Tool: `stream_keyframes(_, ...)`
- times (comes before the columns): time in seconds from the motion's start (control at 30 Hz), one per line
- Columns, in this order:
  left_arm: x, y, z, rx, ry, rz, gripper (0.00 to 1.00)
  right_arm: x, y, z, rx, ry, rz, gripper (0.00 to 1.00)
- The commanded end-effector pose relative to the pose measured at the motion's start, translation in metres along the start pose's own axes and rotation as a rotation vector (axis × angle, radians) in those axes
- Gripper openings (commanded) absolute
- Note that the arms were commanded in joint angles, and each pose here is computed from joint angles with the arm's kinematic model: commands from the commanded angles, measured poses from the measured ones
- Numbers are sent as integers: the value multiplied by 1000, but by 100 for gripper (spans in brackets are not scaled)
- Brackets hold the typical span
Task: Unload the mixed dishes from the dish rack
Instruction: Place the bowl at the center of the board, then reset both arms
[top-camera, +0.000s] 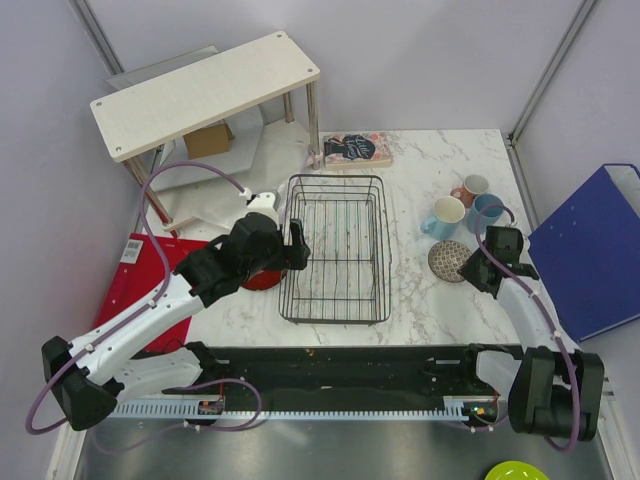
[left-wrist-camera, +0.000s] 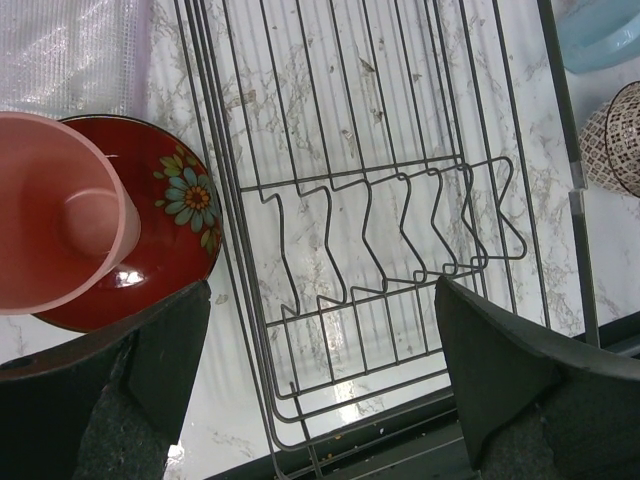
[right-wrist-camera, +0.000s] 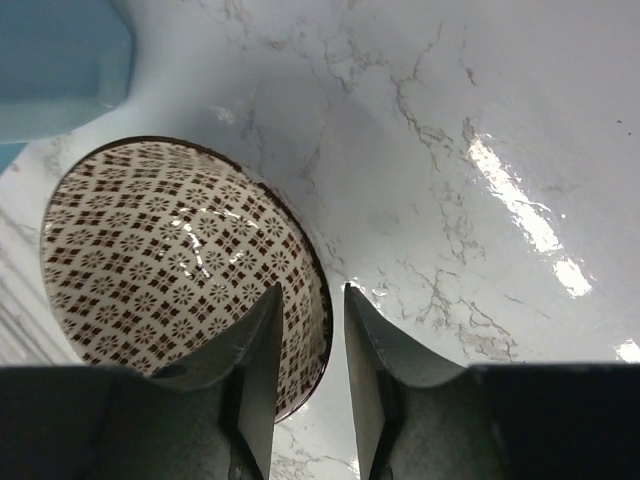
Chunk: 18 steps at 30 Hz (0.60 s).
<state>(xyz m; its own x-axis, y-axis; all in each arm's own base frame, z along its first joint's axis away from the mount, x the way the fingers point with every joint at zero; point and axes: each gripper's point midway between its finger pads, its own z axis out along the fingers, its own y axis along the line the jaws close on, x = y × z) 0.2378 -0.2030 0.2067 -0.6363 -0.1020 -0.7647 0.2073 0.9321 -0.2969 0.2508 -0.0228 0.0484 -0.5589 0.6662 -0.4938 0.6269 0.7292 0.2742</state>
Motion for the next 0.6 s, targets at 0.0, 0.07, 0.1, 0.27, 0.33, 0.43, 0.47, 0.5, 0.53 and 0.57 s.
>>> stream_keyframes(0.0,-7,-4,3,0,-30,-34,99,-4,7,-22,-56,-30,-4,42)
stream_keyframes(0.07,-6,-4,4,-1,-27,-34,99,-4,10,-27,-78,-33,4,44)
stream_keyframes(0.1,-5,-3,4,-4,-24,-32,99,-4,14,-31,-100,-35,14,44)
stream_keyframes(0.27,-3,-3,6,-4,-19,-32,99,-11,25,-50,-156,-59,43,46)
stream_keyframes(0.33,-3,-4,5,-1,-17,-30,99,-14,33,-65,-202,-69,51,46)
stream_keyframes(0.43,-2,-2,6,-2,-14,-19,99,-30,50,-95,-294,-135,48,48)
stream_keyframes(0.47,-1,-2,6,-4,-14,-17,99,-39,58,-109,-326,-164,31,49)
stream_keyframes(0.5,0,-1,7,-10,-10,-14,99,-38,60,-114,-330,-160,19,50)
stream_keyframes(0.53,1,0,8,-12,-8,-11,99,-39,66,-119,-348,-162,5,50)
stream_keyframes(0.57,1,0,8,-12,-8,-9,99,-44,72,-129,-374,-183,-4,51)
